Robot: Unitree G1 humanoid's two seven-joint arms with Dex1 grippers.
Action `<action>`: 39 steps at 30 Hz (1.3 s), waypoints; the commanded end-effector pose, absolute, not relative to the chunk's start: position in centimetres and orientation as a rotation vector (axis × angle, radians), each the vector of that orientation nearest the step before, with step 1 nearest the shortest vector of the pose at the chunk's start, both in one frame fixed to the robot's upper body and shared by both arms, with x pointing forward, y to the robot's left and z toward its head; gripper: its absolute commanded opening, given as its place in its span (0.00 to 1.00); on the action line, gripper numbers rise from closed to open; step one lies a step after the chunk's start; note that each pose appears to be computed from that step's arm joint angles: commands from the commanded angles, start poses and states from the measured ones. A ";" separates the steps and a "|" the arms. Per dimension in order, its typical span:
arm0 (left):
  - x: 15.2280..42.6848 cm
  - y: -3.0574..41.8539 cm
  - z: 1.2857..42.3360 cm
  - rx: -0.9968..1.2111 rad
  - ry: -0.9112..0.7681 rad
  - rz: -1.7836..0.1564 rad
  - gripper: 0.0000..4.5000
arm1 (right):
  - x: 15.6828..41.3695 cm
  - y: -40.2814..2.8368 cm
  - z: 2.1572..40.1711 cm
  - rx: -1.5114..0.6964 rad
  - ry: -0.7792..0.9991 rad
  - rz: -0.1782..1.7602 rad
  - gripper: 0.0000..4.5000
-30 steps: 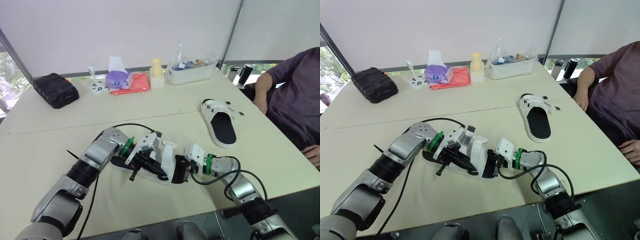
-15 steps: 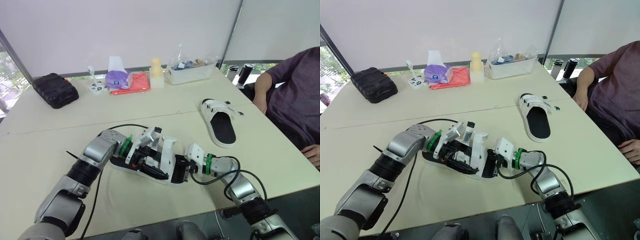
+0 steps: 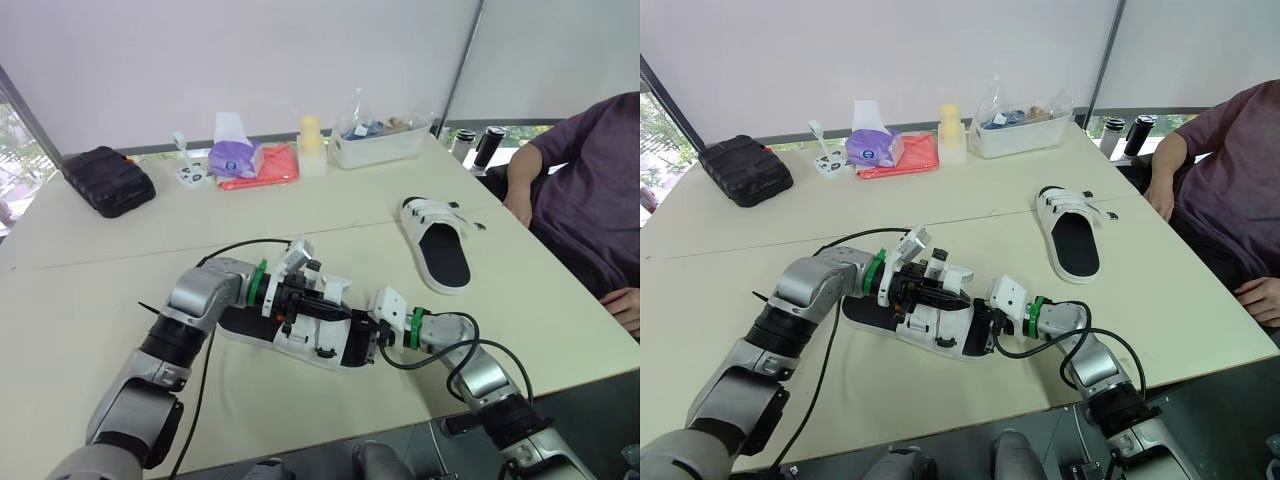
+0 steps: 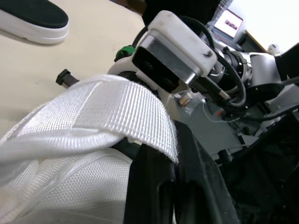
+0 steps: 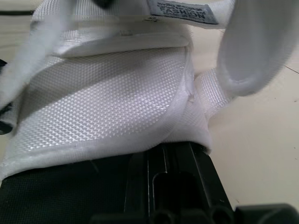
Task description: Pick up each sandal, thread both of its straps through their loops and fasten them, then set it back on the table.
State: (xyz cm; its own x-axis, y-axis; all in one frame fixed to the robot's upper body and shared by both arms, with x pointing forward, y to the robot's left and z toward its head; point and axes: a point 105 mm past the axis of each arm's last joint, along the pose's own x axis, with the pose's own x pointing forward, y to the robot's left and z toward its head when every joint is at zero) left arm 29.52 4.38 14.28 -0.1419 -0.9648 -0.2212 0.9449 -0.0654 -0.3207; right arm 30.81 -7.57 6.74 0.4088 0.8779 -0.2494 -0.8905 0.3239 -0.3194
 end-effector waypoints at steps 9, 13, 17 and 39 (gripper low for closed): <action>27.0 4.8 12.0 0.227 0.449 -1.792 0.00 | 30.0 -8.5 2.6 -0.452 0.206 1.149 0.00; 27.3 4.7 12.2 0.205 0.431 -1.778 0.00 | 30.0 -8.5 2.6 -0.450 0.207 1.148 0.00; 28.6 4.0 13.6 0.131 0.369 -1.719 0.30 | 30.1 -8.5 2.6 -0.449 0.208 1.147 0.00; 23.6 10.1 14.7 0.049 0.452 -1.472 0.73 | 30.1 -8.4 2.1 -0.445 0.223 1.178 0.00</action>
State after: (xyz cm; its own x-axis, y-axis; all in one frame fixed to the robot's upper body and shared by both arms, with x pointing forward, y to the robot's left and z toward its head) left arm 23.97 9.92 14.34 0.0153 -0.9481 -0.3177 0.9599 0.1029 -0.2609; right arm 30.95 -7.43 6.66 0.3950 0.8856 -0.2443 -0.8945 0.3102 -0.3219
